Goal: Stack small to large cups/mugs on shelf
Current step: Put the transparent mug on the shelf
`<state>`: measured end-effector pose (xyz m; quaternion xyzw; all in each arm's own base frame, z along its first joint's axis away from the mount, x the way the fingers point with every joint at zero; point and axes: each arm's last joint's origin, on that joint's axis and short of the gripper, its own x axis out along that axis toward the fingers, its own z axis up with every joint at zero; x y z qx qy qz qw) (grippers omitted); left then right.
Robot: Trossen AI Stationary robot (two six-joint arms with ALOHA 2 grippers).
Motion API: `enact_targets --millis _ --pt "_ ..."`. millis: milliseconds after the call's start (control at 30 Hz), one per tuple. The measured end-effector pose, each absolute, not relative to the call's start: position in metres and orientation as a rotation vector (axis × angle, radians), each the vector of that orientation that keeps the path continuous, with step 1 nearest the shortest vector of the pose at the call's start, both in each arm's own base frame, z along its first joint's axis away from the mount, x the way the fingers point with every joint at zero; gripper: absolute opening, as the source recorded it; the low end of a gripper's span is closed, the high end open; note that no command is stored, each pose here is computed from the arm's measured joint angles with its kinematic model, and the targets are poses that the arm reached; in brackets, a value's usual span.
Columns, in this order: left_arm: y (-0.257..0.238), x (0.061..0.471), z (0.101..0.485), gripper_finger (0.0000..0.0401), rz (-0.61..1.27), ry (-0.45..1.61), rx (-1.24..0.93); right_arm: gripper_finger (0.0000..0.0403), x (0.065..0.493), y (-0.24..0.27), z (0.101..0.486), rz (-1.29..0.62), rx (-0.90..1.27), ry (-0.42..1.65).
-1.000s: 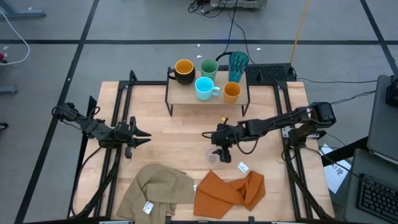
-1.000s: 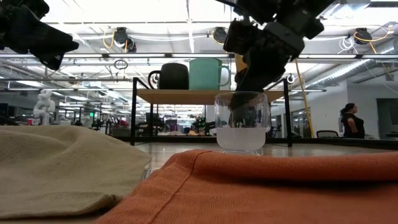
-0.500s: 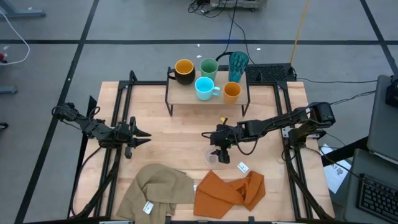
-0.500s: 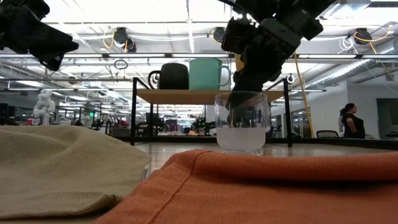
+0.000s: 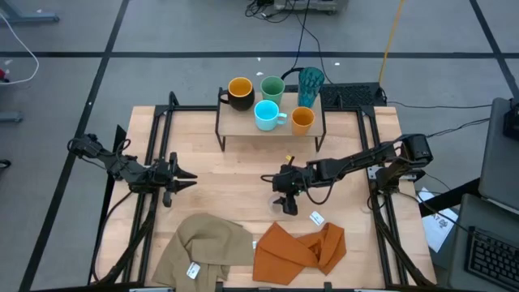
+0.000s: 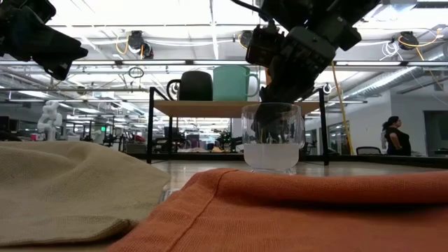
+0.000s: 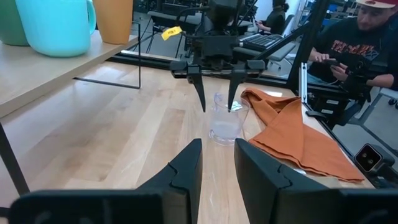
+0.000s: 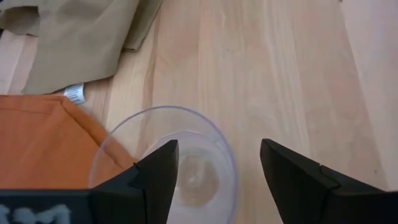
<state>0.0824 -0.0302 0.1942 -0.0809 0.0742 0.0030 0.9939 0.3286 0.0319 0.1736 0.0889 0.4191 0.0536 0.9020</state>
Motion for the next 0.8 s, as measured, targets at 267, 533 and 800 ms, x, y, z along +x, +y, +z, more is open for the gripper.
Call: enact_targets --millis 267,533,800 --pt "-0.0302 0.0823 0.1936 0.0093 0.007 0.155 -0.161 0.0185 0.3285 0.0326 0.1736 0.122 0.206 0.87" --pt "-0.0301 0.0821 0.1926 0.0093 0.01 0.164 -0.181 0.009 0.3284 0.0326 0.1737 0.12 0.211 0.87" --pt "-0.0301 0.082 0.1924 0.0093 0.01 0.167 -0.181 0.0005 0.3285 0.0316 0.1737 0.104 0.238 0.872"
